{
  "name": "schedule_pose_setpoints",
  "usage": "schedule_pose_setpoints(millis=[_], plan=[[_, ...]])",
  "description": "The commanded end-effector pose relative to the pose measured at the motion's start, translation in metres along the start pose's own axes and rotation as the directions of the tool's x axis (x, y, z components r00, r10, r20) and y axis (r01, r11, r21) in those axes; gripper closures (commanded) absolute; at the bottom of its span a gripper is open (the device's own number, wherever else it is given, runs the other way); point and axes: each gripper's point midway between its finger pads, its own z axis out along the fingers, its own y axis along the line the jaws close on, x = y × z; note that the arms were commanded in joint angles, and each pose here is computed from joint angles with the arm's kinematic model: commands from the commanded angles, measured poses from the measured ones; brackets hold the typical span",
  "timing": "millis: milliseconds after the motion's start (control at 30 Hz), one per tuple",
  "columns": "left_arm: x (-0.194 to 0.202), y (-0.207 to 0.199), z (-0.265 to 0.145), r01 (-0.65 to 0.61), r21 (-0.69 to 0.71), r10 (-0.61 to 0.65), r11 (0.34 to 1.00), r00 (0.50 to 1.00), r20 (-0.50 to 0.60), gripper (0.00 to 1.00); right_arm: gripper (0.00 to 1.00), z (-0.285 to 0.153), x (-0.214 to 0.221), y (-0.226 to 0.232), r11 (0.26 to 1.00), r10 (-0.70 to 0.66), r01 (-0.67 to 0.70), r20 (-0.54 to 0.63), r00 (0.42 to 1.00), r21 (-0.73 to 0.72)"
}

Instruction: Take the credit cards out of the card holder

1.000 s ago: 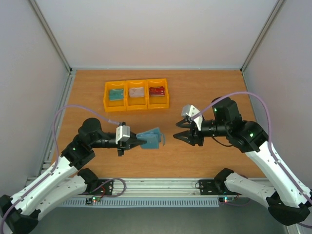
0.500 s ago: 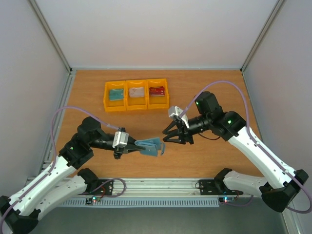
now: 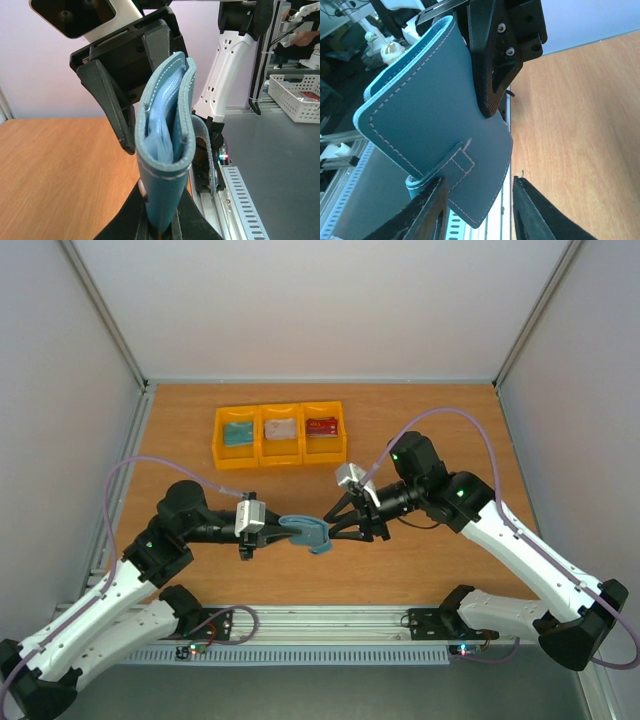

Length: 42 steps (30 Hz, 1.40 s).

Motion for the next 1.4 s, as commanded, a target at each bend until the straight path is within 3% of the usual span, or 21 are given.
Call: schedule_pose_setpoints(millis=[0,233,500,633,767,900,1033,1167,1367], plan=[[-0.019,0.026,-0.002,0.033,-0.143,-0.022,0.989,0.997,0.079,1.0,0.59,0.005,0.004,0.007,1.0,0.019,-0.019,0.003,1.0,-0.024],[-0.015,0.023,-0.003,0.152,-0.124,-0.142,0.981,0.986,0.083,1.0,0.53,0.001,0.014,0.011,1.0,0.009,-0.009,-0.012,1.0,0.004],[-0.027,0.009,-0.002,0.182,-0.032,-0.178,0.983,0.979,0.102,1.0,0.49,0.011,0.026,0.016,1.0,-0.024,0.025,-0.069,0.997,0.004],[-0.028,0.011,-0.001,0.176,-0.033,-0.172,0.984,0.98,0.104,1.0,0.62,0.011,0.013,0.01,0.996,-0.067,0.068,-0.022,0.998,0.06],[-0.027,0.007,-0.001,0.179,-0.009,-0.177,0.984,0.979,0.098,1.0,0.63,0.008,0.007,0.013,0.989,-0.129,0.129,-0.004,0.992,0.071],[-0.029,-0.004,-0.002,0.152,0.046,-0.156,0.987,0.983,0.095,1.0,0.58,0.002,0.021,0.015,0.986,-0.14,0.148,-0.102,0.985,0.081],[-0.026,0.004,0.0,0.146,0.011,-0.147,0.989,0.985,0.093,1.0,0.69,0.0,0.019,0.009,0.982,-0.14,0.154,-0.127,0.982,0.112],[-0.023,0.02,0.002,0.153,-0.073,-0.146,0.986,0.984,0.098,1.0,0.7,0.007,0.006,0.008,0.978,-0.163,0.173,-0.09,0.982,0.113],[-0.02,0.021,0.006,0.129,-0.091,-0.121,0.987,0.988,0.095,1.0,0.8,0.01,-0.021,0.009,0.975,-0.19,0.187,0.013,0.982,0.117]])
